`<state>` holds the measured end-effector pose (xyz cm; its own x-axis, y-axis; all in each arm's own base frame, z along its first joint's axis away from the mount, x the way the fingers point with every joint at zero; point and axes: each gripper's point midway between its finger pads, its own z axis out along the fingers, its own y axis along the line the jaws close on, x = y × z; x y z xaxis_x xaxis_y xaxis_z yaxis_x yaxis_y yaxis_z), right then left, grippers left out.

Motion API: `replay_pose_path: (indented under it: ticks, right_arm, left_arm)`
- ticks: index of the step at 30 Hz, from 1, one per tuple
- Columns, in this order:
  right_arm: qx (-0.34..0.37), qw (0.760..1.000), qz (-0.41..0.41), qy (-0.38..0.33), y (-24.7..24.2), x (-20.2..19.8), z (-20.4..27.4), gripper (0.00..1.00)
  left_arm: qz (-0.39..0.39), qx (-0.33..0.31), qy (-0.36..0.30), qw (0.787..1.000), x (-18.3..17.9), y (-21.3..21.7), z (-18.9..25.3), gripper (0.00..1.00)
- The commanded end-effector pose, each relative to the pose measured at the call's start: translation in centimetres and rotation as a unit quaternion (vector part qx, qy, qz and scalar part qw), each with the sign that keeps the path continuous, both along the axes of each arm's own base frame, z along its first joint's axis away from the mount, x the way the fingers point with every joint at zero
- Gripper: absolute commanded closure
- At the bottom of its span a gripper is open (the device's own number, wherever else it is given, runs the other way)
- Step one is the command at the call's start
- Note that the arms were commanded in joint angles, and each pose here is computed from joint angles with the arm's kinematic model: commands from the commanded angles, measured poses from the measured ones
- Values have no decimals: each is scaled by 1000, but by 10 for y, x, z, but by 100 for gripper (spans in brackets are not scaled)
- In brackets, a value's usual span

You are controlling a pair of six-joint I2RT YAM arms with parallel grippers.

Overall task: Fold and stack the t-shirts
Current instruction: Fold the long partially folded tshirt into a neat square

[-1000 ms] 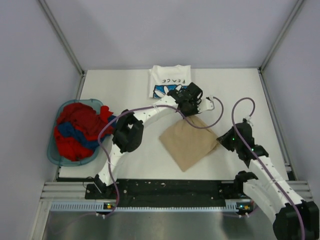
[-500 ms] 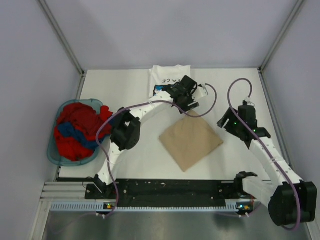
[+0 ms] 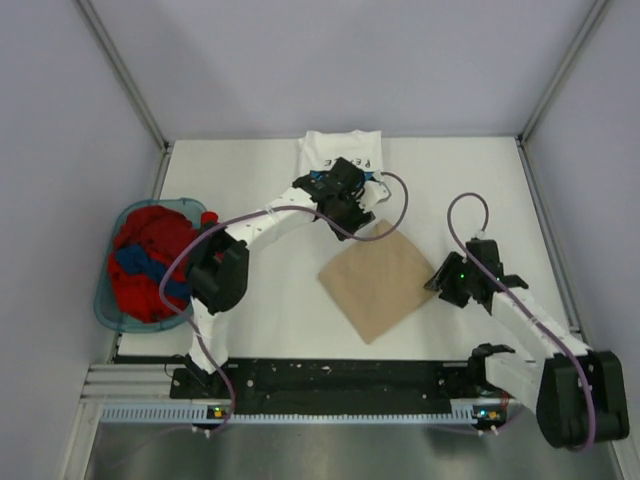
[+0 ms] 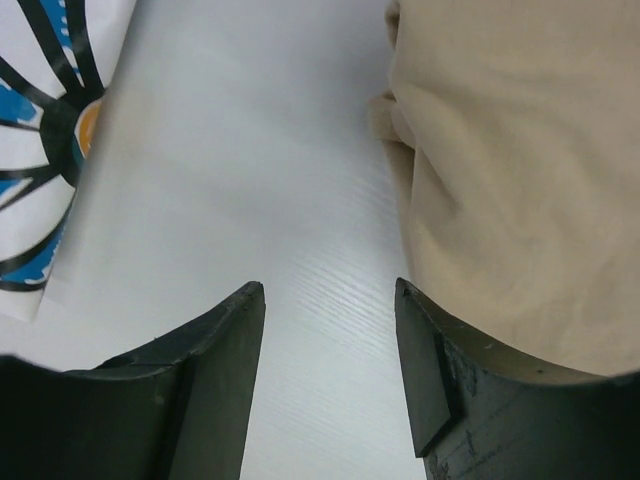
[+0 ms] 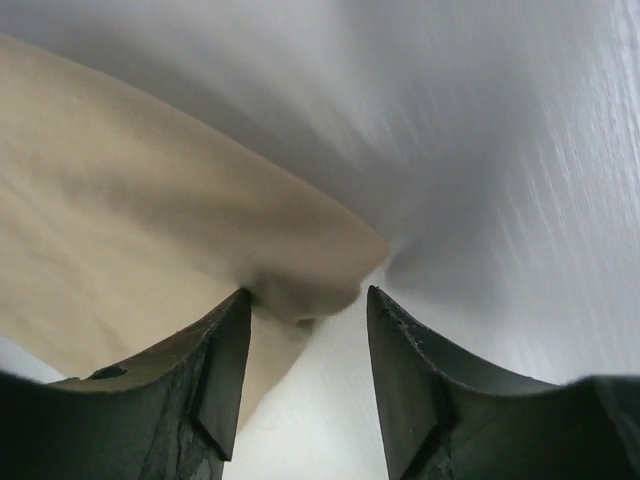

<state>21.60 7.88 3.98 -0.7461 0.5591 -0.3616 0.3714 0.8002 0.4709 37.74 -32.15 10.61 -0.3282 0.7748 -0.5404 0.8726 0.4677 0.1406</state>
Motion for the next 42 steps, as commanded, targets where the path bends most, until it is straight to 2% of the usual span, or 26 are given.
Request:
replay_pose_path:
  ticks: [1,4,8,12,15,17,18,19,23,27,35,37,38,39,40,42]
  right_arm:
    - [-18,999,16,-48,1,57,13,58]
    - [-21,996,70,-56,12,94,15,73]
    - [7,982,169,-86,40,143,26,76]
    - [41,963,245,-103,64,179,32,69]
    - [58,954,274,-104,76,197,38,56]
    - [43,956,267,-116,73,204,47,50]
    - [29,957,260,-124,69,207,51,46]
    - [16,960,250,-129,64,210,56,43]
    - [5,967,228,-116,57,207,58,38]
    - [7,970,227,-86,57,194,37,36]
    - [36,969,237,-64,70,191,5,37]
    - [49,969,234,-69,74,195,3,41]
    - [53,969,232,-71,76,198,1,45]
    - [58,969,230,-72,77,199,0,52]
    - [59,969,229,-76,78,202,0,58]
    - [60,969,227,-83,78,205,0,73]
  left_arm:
    - [25,-47,2,999,-13,15,32,41]
    - [39,-69,8,997,-18,32,39,41]
    - [69,-92,22,993,-24,57,41,41]
    - [95,-117,39,988,-36,69,33,40]
    - [110,-134,16,985,-31,73,32,37]
    - [111,-134,16,985,-31,73,32,37]
    - [135,-140,22,981,-26,81,32,37]
    - [122,-165,25,978,-8,67,47,29]
    - [119,-199,12,973,33,57,57,23]
    - [107,-210,42,971,52,38,40,22]
    - [99,-213,114,965,57,19,-4,31]
    - [105,-203,117,966,58,22,-12,36]
    - [109,-200,115,967,60,23,-15,42]
    - [110,-202,114,966,62,25,-16,54]
    - [108,-207,115,966,62,25,-15,63]
    - [94,-220,117,964,60,23,-9,76]
